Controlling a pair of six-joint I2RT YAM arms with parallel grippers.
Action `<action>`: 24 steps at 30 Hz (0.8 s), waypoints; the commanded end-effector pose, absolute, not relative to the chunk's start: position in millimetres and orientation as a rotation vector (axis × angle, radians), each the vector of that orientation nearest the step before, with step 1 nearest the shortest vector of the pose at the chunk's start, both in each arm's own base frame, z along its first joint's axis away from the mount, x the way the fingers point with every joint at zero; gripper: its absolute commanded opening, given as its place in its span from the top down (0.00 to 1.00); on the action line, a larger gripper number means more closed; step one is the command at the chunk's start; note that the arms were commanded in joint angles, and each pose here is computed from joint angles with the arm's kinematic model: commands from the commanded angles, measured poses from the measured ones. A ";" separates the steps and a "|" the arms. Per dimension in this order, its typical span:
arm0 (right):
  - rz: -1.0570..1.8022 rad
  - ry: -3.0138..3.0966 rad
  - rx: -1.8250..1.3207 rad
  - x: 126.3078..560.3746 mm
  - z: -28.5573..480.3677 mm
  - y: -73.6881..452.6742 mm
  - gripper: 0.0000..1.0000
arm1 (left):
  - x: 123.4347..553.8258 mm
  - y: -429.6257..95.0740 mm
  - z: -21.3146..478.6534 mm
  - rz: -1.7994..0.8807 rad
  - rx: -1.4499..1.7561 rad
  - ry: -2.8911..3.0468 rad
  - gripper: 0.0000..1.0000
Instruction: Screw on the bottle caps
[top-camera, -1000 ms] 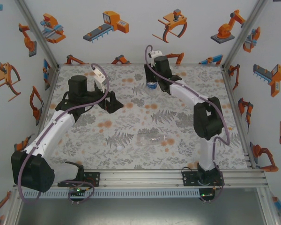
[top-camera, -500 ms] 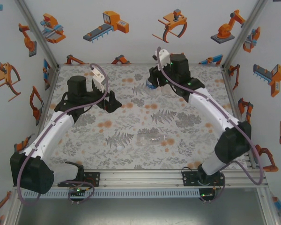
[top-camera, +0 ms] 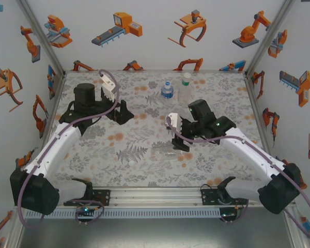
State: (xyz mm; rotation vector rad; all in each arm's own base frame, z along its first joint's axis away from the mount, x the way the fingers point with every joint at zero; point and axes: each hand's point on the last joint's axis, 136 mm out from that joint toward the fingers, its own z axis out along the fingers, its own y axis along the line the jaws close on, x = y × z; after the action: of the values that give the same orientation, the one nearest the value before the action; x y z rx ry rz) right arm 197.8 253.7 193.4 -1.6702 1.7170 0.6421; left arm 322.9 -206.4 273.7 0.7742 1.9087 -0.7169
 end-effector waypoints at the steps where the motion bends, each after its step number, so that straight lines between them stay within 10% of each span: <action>1: 0.621 1.621 -1.741 189.7 183.0 255.7 0.24 | 314.7 -207.4 296.5 -0.746 0.752 1.879 0.03; 24: 0.560 1.663 -1.942 190.9 71.5 277.1 0.21 | 277.6 -192.8 282.8 -0.772 0.685 1.906 0.03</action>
State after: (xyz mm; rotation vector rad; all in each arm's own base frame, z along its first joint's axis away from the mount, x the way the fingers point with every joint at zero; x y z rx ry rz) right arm 183.5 269.9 72.4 -1.9418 1.7211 0.6049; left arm 286.1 -190.8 280.7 0.6821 1.9093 -0.7426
